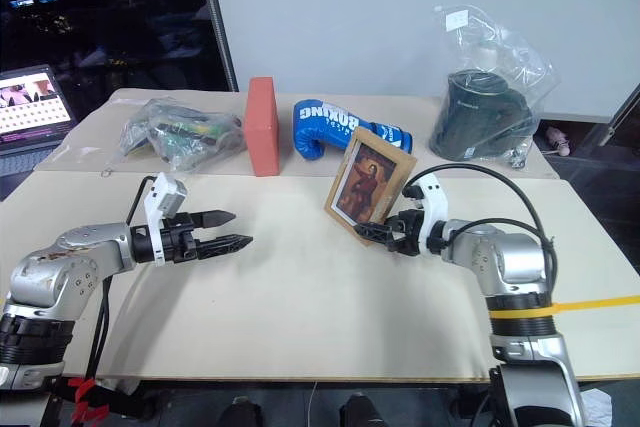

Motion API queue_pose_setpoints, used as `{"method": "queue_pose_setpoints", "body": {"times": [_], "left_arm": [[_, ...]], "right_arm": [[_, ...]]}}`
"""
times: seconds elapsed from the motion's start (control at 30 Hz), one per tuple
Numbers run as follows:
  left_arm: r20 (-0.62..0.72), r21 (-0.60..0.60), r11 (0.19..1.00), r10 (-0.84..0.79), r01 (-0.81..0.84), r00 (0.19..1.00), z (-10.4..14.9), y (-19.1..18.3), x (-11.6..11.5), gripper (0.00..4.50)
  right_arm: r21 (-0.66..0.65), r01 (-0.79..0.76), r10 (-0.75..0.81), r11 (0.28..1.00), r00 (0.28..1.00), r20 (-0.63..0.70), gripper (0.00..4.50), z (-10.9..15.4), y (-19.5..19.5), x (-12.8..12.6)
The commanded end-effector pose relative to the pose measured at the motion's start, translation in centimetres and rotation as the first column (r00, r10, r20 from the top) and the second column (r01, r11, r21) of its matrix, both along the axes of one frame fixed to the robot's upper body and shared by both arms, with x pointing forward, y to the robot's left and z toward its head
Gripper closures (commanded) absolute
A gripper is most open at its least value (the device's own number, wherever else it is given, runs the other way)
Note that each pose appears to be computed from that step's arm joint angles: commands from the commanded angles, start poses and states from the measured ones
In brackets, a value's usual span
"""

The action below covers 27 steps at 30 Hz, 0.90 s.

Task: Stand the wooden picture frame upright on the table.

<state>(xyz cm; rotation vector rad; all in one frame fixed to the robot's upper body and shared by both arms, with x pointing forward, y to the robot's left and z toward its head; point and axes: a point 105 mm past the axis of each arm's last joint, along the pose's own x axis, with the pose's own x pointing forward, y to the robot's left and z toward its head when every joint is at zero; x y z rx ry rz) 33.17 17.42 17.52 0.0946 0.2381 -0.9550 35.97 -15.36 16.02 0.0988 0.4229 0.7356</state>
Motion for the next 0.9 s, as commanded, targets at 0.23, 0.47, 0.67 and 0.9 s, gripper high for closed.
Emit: {"method": "queue_pose_setpoints", "body": {"times": [0.23,0.47,0.67,0.9], "left_arm": [[0.182,0.063,0.994,0.071,-0.083,0.981,-0.1,1.5,0.9,0.0],[0.177,0.082,0.988,0.116,-0.132,0.977,-1.8,1.1,1.2,0.0],[0.201,0.12,0.978,0.145,-0.171,0.969,-2.6,1.1,1.4,0.0],[0.147,0.112,0.971,0.193,-0.21,0.97,-3.6,1.5,1.5,0.0]], "right_arm": [[-0.16,-0.286,0.293,0.945,0.956,0.019,0.02,2.0,-2.6,-10.1],[-0.251,0.108,-0.014,0.962,0.936,0.351,0.02,0.9,-7.7,-6.6],[-0.186,0.194,-0.097,0.963,0.897,0.431,0.02,-0.6,-7.6,-6.2],[-0.176,0.199,-0.111,0.964,0.904,0.412,0.02,-1.1,-7.5,-6.1]]}}
